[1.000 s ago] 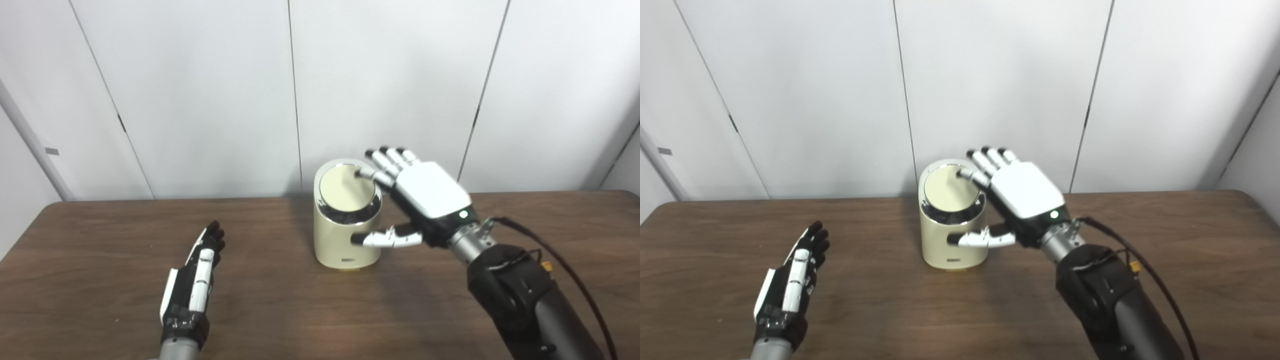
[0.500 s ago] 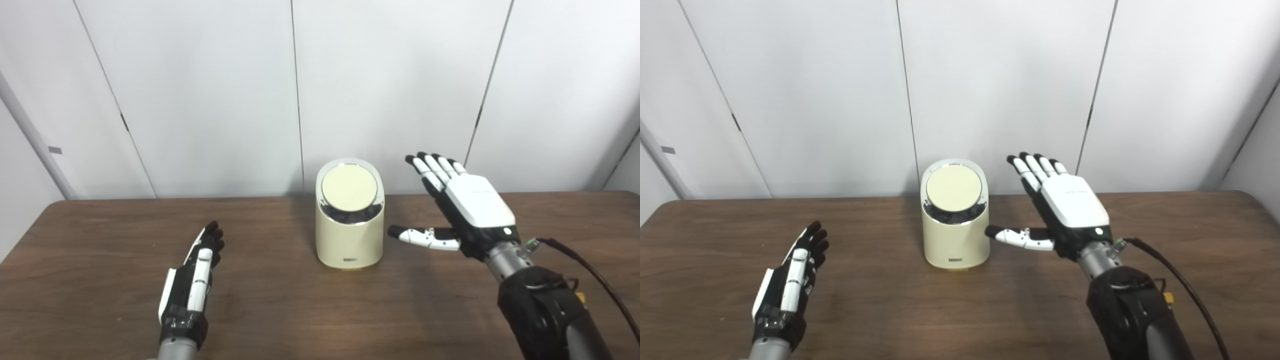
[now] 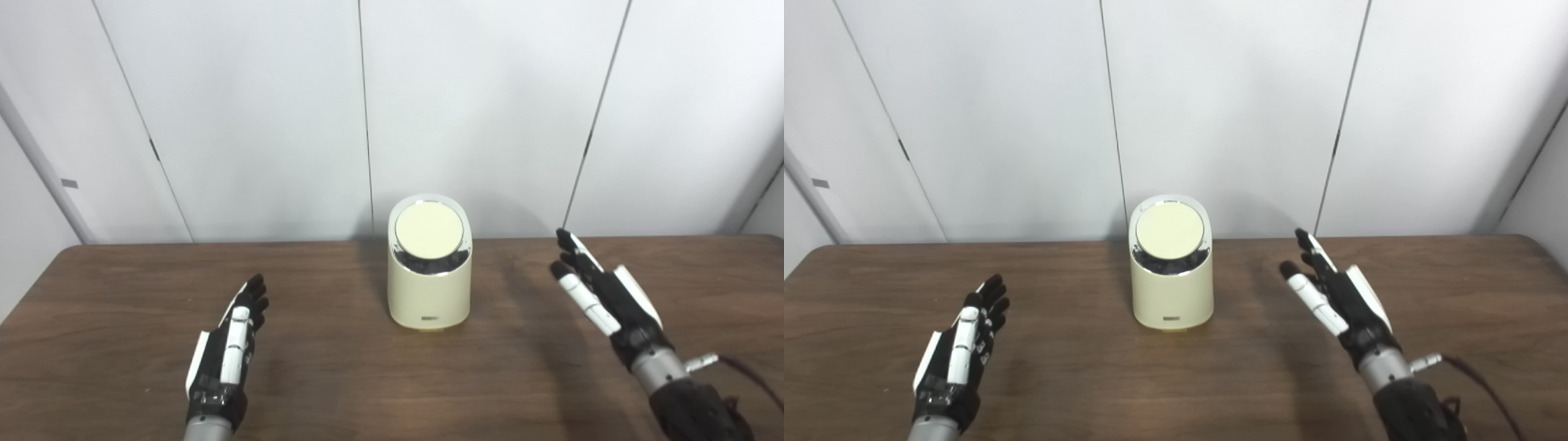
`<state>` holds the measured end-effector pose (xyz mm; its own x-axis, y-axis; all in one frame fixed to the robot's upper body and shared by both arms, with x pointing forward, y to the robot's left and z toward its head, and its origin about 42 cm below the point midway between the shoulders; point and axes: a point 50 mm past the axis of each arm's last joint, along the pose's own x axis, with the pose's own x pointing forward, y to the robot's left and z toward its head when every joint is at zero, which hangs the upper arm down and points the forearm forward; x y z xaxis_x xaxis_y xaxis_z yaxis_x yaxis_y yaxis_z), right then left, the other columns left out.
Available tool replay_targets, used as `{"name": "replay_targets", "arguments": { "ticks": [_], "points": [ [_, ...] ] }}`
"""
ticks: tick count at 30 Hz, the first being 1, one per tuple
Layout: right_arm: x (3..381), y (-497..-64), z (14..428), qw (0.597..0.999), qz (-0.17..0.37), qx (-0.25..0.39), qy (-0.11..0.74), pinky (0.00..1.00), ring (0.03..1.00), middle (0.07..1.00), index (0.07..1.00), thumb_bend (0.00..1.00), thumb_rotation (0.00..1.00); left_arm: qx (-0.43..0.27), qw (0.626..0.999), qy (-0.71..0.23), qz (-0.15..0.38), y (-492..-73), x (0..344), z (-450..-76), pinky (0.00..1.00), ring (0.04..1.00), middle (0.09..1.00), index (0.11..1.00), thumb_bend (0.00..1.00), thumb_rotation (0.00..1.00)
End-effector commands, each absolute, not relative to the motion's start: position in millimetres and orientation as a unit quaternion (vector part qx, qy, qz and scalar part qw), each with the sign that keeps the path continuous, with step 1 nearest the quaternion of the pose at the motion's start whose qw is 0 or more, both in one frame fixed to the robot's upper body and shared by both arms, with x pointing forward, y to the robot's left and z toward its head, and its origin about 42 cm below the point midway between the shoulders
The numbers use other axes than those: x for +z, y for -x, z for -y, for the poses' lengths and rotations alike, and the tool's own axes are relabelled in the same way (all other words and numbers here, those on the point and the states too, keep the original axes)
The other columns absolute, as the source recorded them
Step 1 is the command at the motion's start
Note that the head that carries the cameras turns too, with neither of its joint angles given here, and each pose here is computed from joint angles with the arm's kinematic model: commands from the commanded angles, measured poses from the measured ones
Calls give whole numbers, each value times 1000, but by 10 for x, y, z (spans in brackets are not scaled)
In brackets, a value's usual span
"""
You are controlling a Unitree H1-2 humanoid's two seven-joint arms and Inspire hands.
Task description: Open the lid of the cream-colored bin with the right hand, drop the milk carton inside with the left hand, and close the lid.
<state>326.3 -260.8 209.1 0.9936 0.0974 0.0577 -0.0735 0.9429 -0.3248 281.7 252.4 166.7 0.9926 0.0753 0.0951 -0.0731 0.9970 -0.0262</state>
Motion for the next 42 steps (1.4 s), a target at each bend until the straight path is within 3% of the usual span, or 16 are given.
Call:
{"name": "replay_targets", "arguments": {
  "ticks": [1, 7, 14, 20, 30, 42],
  "points": [
    [2197, -3209, 2632, 984, 73, 29, 161, 955, 993, 998, 980, 576, 994, 34, 995, 3, 89, -2763, 1755, -2553, 939, 952, 958, 959, 504, 913],
    [1831, -3075, 2752, 992, 68, 3, 111, 998, 996, 983, 983, 634, 993, 42, 996, 1, 78, -2555, 1571, -2591, 922, 937, 948, 947, 510, 911],
    [1559, -2877, 2774, 989, 82, -21, 121, 971, 973, 961, 971, 650, 1000, 58, 994, -26, 88, -2423, 1333, -2642, 910, 916, 923, 937, 488, 872],
    [1517, -2761, 2718, 984, 83, -37, 153, 931, 962, 954, 956, 650, 1000, 78, 993, -21, 84, -2346, 1180, -2673, 895, 902, 913, 927, 512, 845],
    [1432, -2702, 2763, 986, 77, -42, 141, 937, 959, 954, 948, 637, 993, 88, 994, -26, 62, -2388, 1040, -2753, 909, 905, 917, 935, 461, 833],
    [1382, -2749, 2747, 987, 75, -39, 139, 936, 957, 955, 951, 630, 995, 82, 995, -41, 50, -2490, 972, -2741, 887, 891, 901, 929, 517, 834]
  ]
}}
